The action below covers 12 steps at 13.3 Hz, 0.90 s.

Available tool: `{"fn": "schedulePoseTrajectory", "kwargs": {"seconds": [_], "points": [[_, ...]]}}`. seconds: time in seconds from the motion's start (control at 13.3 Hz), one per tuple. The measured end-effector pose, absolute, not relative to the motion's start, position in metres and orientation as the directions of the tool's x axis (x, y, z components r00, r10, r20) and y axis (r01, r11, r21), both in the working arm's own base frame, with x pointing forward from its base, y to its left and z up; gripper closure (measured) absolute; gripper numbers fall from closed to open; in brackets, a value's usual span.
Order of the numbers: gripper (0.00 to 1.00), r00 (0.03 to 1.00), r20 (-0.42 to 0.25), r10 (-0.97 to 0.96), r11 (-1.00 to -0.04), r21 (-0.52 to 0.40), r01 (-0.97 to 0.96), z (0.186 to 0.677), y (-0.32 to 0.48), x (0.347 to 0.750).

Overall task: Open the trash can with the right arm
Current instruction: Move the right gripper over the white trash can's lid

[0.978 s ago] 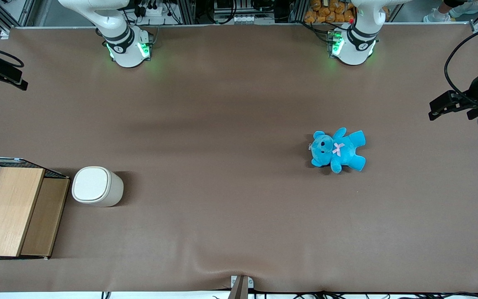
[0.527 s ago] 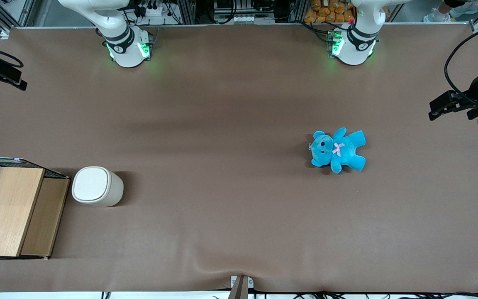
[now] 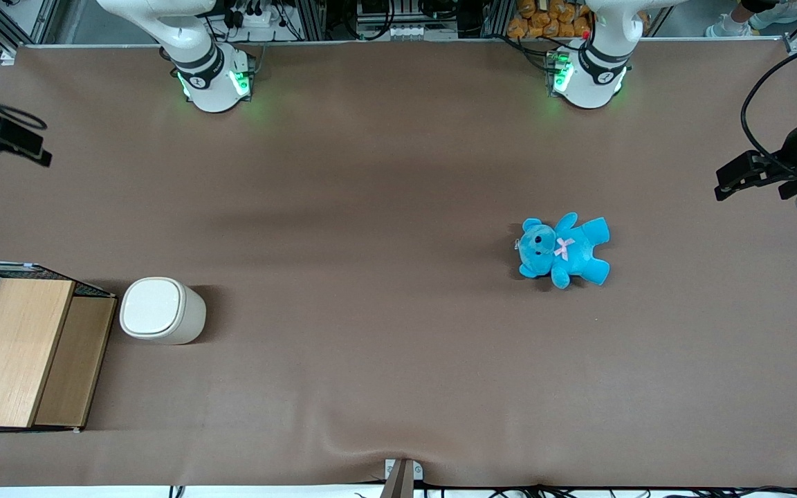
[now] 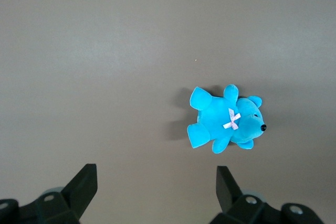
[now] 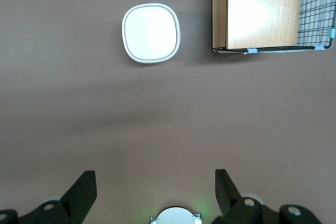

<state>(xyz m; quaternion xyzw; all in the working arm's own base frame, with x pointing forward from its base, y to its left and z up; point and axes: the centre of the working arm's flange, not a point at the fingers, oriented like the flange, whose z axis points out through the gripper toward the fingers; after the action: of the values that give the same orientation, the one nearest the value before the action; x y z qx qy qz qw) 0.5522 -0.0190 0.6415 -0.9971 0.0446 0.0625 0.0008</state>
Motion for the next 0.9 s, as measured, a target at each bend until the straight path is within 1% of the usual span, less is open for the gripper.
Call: {"fn": "schedulePoseTrajectory", "kwargs": {"seconds": [0.3, 0.38, 0.45, 0.53, 0.6, 0.68, 0.75, 0.83, 0.9], "points": [[0.0, 0.985, -0.15, -0.089, -0.996, 0.01, -0.089, 0.571, -0.02, 0.591], [0.05, 0.983, -0.16, -0.089, -0.996, 0.012, -0.089, 0.553, -0.02, 0.598], [0.06, 0.982, -0.167, -0.09, -0.996, 0.013, -0.089, 0.537, -0.02, 0.604], [0.13, 0.981, -0.172, -0.09, -0.996, 0.014, -0.089, 0.524, -0.02, 0.61], [0.23, 0.98, -0.176, -0.091, -0.996, 0.016, -0.09, 0.51, -0.021, 0.616], [0.37, 0.979, -0.182, -0.092, -0.996, 0.017, -0.091, 0.496, -0.022, 0.622], [0.47, 0.978, -0.185, -0.093, -0.996, 0.019, -0.091, 0.482, -0.022, 0.629], [0.6, 0.978, -0.188, -0.095, -0.996, 0.02, -0.093, 0.468, -0.023, 0.634], [0.7, 0.976, -0.196, -0.099, -0.995, 0.022, -0.096, 0.454, -0.026, 0.639]]}}
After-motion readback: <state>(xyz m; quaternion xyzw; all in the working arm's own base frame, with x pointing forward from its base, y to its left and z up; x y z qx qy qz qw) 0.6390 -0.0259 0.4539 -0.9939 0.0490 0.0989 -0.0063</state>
